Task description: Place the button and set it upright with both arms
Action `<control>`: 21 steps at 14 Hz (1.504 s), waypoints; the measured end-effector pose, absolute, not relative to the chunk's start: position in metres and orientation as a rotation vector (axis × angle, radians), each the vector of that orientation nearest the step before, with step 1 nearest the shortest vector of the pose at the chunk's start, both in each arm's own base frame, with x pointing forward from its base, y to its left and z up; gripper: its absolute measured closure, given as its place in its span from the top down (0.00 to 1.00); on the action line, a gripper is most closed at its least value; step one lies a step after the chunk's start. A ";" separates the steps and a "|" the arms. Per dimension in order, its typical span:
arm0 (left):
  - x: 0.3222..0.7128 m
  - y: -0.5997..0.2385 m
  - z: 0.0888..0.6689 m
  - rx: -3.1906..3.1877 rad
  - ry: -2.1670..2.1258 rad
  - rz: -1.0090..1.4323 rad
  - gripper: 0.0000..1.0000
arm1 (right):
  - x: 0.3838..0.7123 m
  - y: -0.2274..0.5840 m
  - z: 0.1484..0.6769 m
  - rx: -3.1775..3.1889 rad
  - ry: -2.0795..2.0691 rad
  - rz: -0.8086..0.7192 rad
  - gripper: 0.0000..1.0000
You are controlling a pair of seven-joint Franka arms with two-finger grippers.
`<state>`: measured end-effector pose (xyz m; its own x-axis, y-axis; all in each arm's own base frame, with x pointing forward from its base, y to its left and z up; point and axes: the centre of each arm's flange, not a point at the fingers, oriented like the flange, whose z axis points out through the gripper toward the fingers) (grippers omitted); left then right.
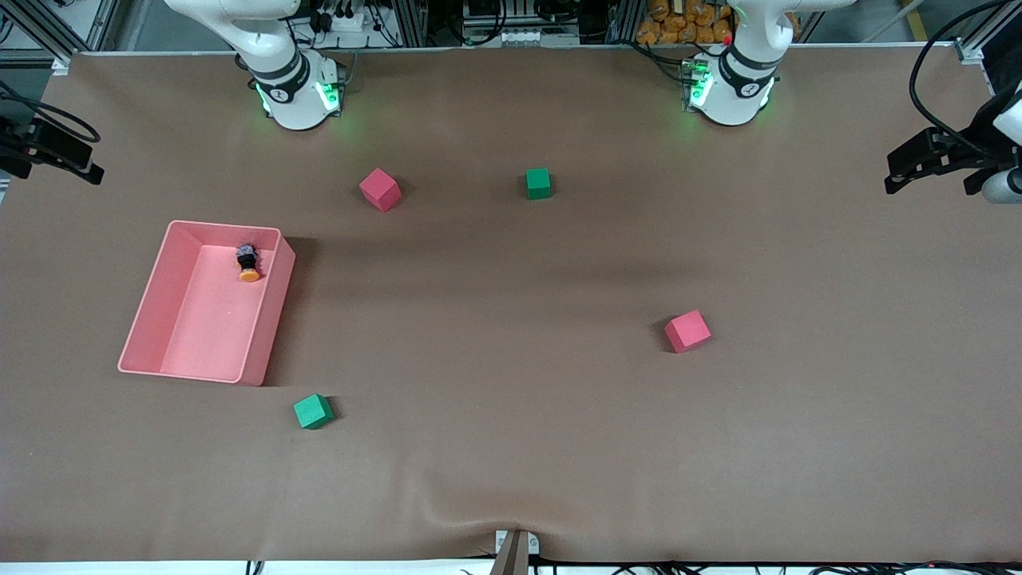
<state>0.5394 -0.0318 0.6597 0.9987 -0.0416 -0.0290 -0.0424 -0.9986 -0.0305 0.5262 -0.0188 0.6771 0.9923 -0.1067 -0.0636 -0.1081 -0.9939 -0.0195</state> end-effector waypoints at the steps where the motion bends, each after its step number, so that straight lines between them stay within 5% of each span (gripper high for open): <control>1: 0.539 -0.032 0.660 -3.109 0.067 0.044 1.00 | 0.526 -0.019 0.677 -3.113 0.168 0.097 1.00; 14: 0.547 -0.030 0.647 -3.108 0.060 0.083 1.00 | 0.535 -0.020 0.670 -3.113 0.171 0.081 1.00; 21: 0.547 -0.031 0.647 -3.113 0.063 0.081 1.00 | 0.561 -0.008 0.627 -3.110 0.136 0.198 1.00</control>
